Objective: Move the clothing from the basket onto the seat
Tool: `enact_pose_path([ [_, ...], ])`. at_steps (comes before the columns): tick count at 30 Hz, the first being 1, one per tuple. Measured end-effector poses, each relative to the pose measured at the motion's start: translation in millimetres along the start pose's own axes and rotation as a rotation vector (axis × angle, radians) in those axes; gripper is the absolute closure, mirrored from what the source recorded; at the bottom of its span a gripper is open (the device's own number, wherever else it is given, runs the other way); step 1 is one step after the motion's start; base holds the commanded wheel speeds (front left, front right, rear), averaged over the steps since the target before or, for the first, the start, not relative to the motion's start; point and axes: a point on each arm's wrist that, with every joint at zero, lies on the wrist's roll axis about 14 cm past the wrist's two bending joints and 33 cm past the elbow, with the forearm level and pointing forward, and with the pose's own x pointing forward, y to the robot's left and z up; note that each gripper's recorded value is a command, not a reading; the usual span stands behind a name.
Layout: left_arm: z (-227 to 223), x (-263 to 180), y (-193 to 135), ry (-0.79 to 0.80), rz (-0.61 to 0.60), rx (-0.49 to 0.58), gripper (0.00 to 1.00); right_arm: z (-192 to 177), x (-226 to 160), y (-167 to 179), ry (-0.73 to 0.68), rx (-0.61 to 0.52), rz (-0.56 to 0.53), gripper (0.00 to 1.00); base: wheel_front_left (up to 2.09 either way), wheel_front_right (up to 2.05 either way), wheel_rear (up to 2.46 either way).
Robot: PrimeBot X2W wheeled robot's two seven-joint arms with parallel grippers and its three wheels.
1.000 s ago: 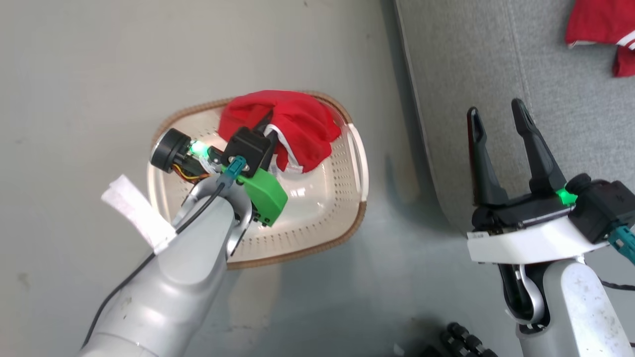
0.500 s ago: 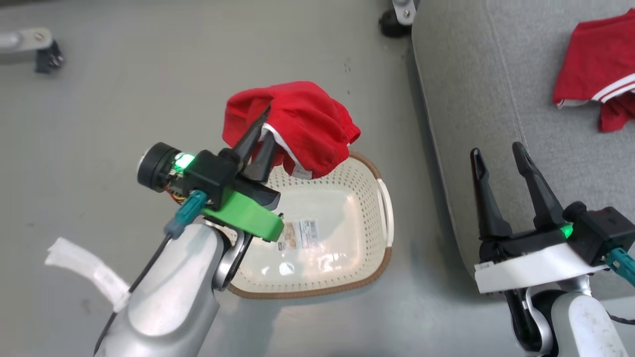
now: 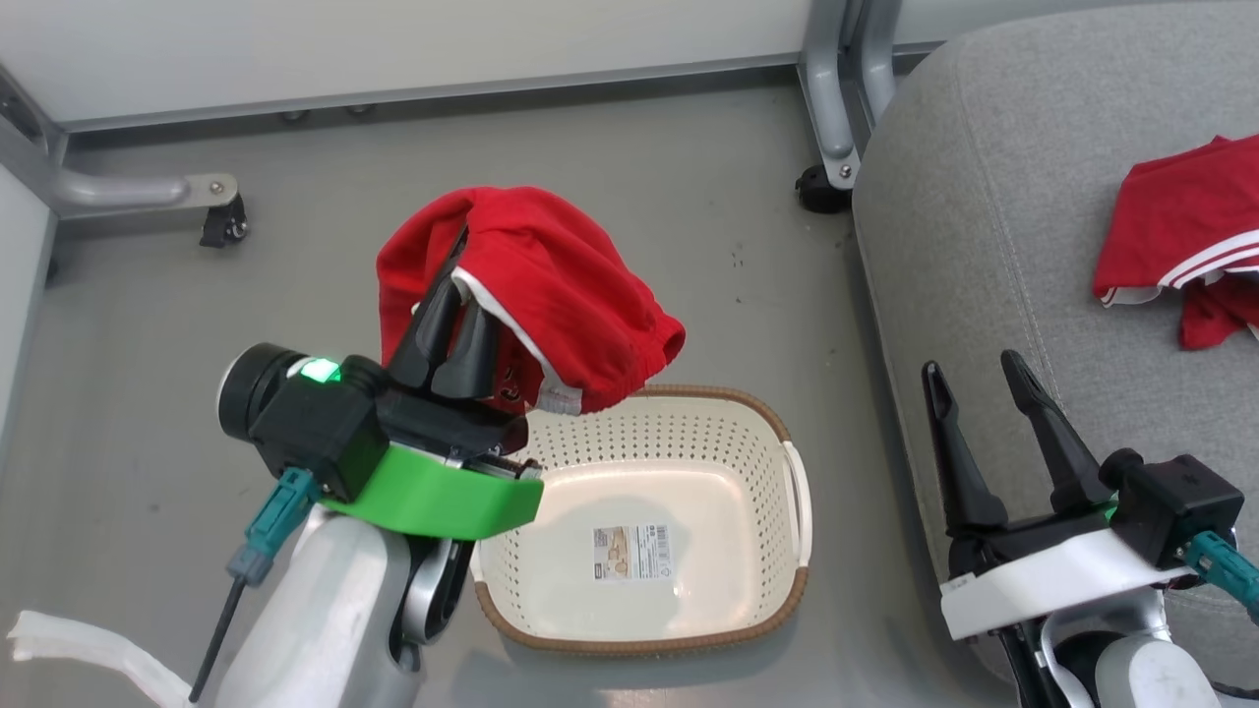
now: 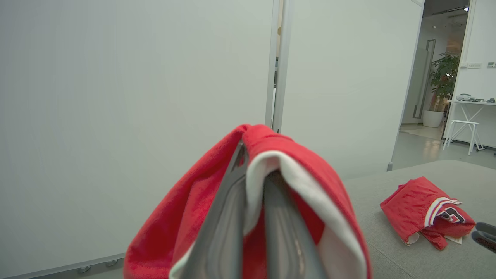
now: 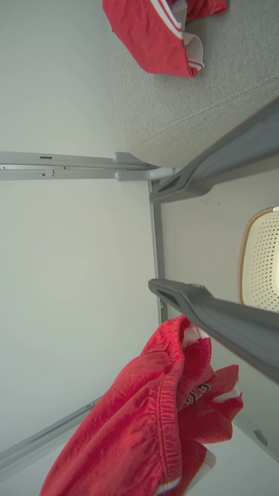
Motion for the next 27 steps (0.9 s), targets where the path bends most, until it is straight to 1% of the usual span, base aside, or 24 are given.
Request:
enact_pose_path([
  [5, 14.8, -16.0, -8.6, -0.023, 0.009, -0.005, 1.0, 3.8, -13.4, 8.2, 0.003, 0.008, 0.015, 0.0, 0.0, 0.0, 0.0],
  [16, 23.0, -45.5, -33.1, -0.013, -0.004, -0.034, 1.0, 8.5, -46.3, 17.8, 0.012, 0.035, 0.02, 0.0, 0.0, 0.0, 0.0],
  [19, 24.6, -48.3, -39.3, -0.015, -0.014, -0.042, 1.0, 12.1, -49.8, 19.3, 0.002, 0.035, 0.023, 0.0, 0.0, 0.0, 0.0],
  [27, 26.7, -49.0, -40.5, -0.019, -0.012, -0.043, 1.0, 14.5, -51.8, 20.3, -0.002, 0.036, 0.025, 0.0, 0.0, 0.0, 0.0],
])
